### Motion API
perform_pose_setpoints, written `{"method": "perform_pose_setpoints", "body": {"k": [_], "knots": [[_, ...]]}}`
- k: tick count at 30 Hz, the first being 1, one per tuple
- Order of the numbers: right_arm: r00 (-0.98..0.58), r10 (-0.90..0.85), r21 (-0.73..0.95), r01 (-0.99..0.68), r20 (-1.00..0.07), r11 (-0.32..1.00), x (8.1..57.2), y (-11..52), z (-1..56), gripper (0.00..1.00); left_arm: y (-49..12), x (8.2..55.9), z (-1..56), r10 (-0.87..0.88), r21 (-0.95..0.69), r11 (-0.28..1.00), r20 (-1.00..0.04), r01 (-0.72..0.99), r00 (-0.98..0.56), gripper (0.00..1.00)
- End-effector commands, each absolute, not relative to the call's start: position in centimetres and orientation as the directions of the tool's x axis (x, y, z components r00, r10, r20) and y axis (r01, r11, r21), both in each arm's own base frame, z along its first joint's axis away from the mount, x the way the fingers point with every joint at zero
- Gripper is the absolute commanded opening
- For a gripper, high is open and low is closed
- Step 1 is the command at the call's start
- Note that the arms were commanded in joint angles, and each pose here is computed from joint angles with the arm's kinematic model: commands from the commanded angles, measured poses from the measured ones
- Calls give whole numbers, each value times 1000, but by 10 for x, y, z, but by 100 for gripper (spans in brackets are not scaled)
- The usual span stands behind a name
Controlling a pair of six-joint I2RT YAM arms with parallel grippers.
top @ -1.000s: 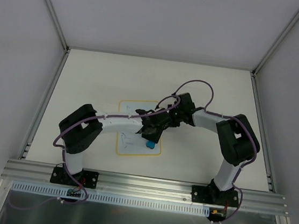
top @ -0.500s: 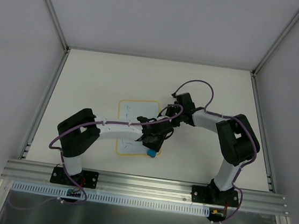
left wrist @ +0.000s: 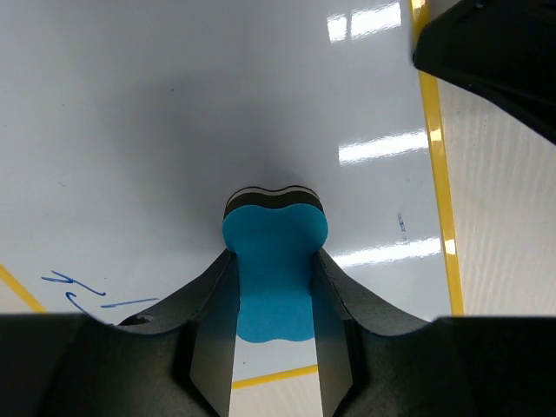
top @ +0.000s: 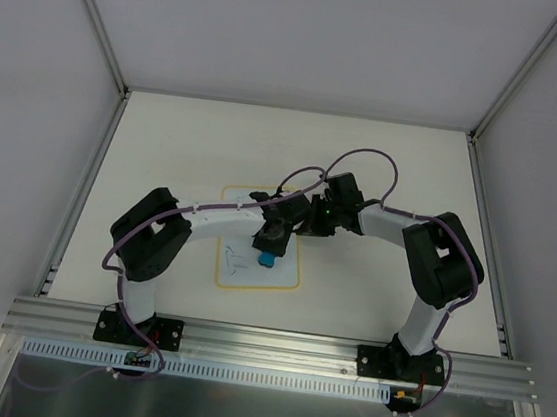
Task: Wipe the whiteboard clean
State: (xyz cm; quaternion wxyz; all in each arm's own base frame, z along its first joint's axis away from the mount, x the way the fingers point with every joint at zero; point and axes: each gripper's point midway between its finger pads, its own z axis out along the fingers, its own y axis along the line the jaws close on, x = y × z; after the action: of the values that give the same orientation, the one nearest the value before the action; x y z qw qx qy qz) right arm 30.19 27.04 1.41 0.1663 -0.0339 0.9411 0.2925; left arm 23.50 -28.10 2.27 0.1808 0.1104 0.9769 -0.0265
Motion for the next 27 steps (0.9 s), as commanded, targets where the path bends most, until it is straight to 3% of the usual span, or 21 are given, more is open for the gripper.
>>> {"method": "perform_pose_setpoints", "body": {"k": [1, 13, 20, 27], "knots": [[-975, 4, 371, -82, -224, 925, 276, 230, -40, 0, -267, 239, 14, 268, 97, 963, -326, 250, -907, 0], [-969, 27, 375, -69, -245, 925, 284, 226, -31, 2, -293, 234, 23, 243, 16, 968, -330, 252, -912, 0], [-960, 47, 413, -75, -277, 908, 302, 228, -15, 19, -304, 231, 24, 240, 4, 967, -336, 253, -911, 0], [-958, 62, 435, -69, -279, 898, 311, 233, -7, 24, -305, 234, 27, 231, 1, 969, -349, 247, -908, 0]]}}
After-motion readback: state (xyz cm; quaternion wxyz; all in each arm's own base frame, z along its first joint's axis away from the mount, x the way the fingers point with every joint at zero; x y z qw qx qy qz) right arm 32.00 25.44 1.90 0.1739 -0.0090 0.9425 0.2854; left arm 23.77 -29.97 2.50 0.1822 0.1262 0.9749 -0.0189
